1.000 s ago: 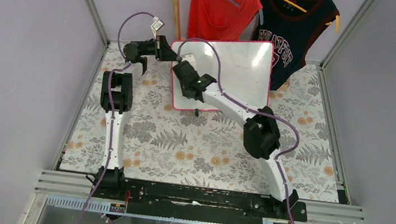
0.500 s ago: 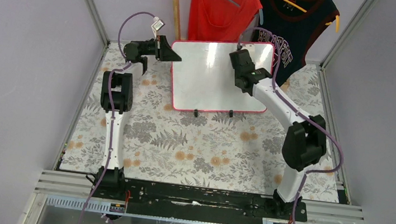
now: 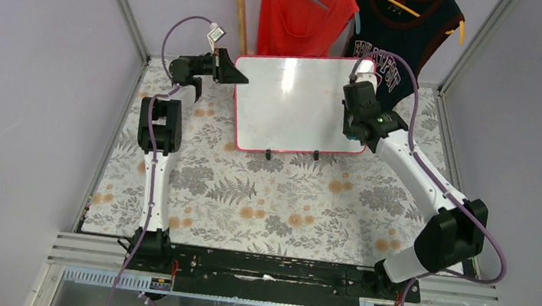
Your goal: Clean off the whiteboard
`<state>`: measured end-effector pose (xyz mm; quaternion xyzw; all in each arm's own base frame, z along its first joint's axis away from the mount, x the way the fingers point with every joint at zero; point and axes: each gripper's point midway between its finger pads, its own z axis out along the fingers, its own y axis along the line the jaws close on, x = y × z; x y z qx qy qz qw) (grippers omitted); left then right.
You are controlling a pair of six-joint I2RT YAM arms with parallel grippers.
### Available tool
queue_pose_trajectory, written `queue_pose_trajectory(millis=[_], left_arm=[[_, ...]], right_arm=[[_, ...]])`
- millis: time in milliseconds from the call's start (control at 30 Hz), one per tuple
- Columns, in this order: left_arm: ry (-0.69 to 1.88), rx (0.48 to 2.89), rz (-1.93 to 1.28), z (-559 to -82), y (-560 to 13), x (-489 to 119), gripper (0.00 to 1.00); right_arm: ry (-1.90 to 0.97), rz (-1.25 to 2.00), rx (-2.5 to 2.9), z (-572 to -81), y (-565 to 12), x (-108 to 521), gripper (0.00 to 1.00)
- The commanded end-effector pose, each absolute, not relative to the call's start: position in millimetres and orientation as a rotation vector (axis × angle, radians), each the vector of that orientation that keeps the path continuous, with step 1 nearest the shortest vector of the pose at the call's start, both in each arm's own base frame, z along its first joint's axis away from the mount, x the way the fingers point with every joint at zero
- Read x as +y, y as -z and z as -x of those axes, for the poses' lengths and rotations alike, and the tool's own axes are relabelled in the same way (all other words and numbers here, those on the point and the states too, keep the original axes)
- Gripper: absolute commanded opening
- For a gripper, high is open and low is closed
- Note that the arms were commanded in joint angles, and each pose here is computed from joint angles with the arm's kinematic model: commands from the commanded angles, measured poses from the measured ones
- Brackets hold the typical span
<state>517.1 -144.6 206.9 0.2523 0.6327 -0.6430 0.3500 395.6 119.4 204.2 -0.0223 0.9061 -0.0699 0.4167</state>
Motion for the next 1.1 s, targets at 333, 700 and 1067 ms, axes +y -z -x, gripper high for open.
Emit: queue_pose_trajectory(millis=[333, 700, 1067], left_arm=[[1.657, 1.771, -0.810, -492, -181, -149, 0.00], [1.671, 1.779, -0.794, -492, -178, -149, 0.00], [1.681, 1.794, -0.788, -491, -172, -149, 0.00]], right_arm=[[0.020, 0.067, 2.499, -264, -150, 93, 0.00], [-0.147, 0.008, 2.660, -217, -98, 105, 0.00], [-0.206, 0.014, 2.739, -211, -71, 118, 0.00]])
